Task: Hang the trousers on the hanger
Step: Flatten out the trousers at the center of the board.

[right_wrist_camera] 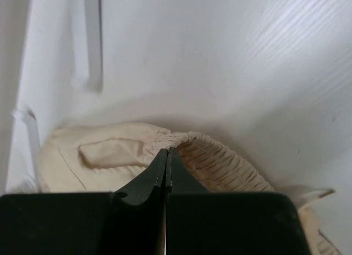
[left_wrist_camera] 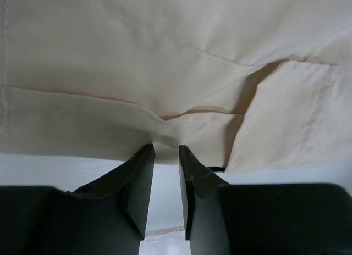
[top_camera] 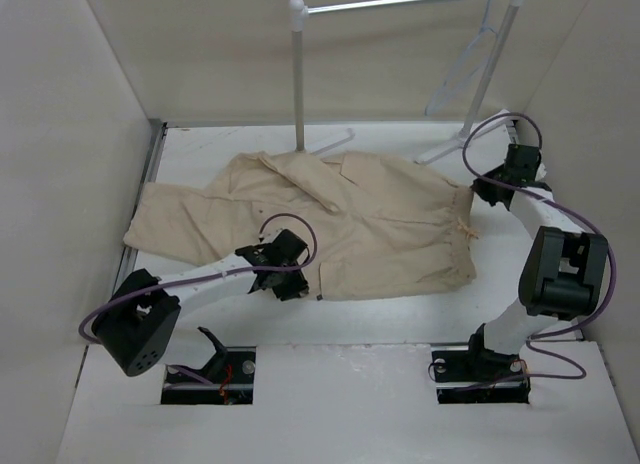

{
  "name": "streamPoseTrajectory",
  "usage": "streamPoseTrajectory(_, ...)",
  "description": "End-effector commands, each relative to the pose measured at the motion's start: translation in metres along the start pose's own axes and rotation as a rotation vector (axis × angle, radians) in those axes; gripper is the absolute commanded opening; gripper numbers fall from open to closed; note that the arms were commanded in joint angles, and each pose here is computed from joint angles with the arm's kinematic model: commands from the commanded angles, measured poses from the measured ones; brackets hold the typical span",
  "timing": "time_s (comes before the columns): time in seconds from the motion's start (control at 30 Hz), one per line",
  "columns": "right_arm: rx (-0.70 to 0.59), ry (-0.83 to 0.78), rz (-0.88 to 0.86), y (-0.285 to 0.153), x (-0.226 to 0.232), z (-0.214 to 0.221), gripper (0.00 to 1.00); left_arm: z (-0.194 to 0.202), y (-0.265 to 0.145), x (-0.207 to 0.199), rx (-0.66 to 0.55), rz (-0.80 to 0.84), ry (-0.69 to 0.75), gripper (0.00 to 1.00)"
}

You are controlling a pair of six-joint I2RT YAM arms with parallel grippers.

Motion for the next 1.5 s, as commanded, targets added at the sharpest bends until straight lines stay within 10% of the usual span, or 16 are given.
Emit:
streamPoseTrajectory(0.0, -0.197, 0.069, -0.113, -0.015, 0.035, -0.046, 0.01, 0.015, -0.007, 0.002, 0.049, -0.024, -0.032, 0.23)
streamPoseTrajectory(0.27, -0.362, 0.113, -0.046, -0.006, 0.028, -0.077, 0.07, 0.021, -0.030, -0.061, 0.107, 0.129, -0.019, 0.34)
streamPoseTrajectory(0.43, -0.397, 0.119, 0.034, -0.041, 0.025, -0.083, 0.55, 0.000, -0.054, -0.106, 0.093, 0.268, -0.008, 0.45)
streamPoseTrajectory(0.57, -0.352, 0.018, -0.048, -0.084, 0.028, -0.032, 0.68, -0.070, -0.085, -0.097, -0.109, 0.341, -0.134, 0.47)
streamPoseTrajectory(0.77, 0.075, -0.314, -0.119, -0.104, 0.002, 0.127, 0.10, -0.191, -0.095, -0.007, -0.426, 0.215, -0.466, 0.50)
streamPoseTrajectory(0.87, 0.244, -0.465, -0.149, -0.116, -0.012, 0.193, 0.17, -0.238, -0.088, 0.029, -0.515, 0.171, -0.564, 0.50)
streamPoseTrajectory(1.0, 0.344, -0.603, -0.123, -0.122, -0.021, 0.242, 0.61, -0.249, -0.072, 0.036, -0.459, 0.144, -0.560, 0.48)
streamPoseTrajectory(1.1, 0.394, -0.667, -0.022, -0.112, -0.034, 0.265, 0.66, -0.223, -0.052, 0.040, -0.424, 0.078, -0.515, 0.47)
streamPoseTrajectory(1.47, 0.524, -0.694, 0.236, -0.114, -0.112, 0.288, 0.13, -0.078, 0.000, 0.109, -0.241, -0.209, -0.444, 0.46)
Point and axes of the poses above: each gripper's point midway between its finger pads, its own y axis out along the fingers, its own x axis along the line the jaws close on, z = x × y, the point moved 7 cm from there along -y, back along the fingers, and after that the axes turned 10 degrees about y, right-handed, at the moved point
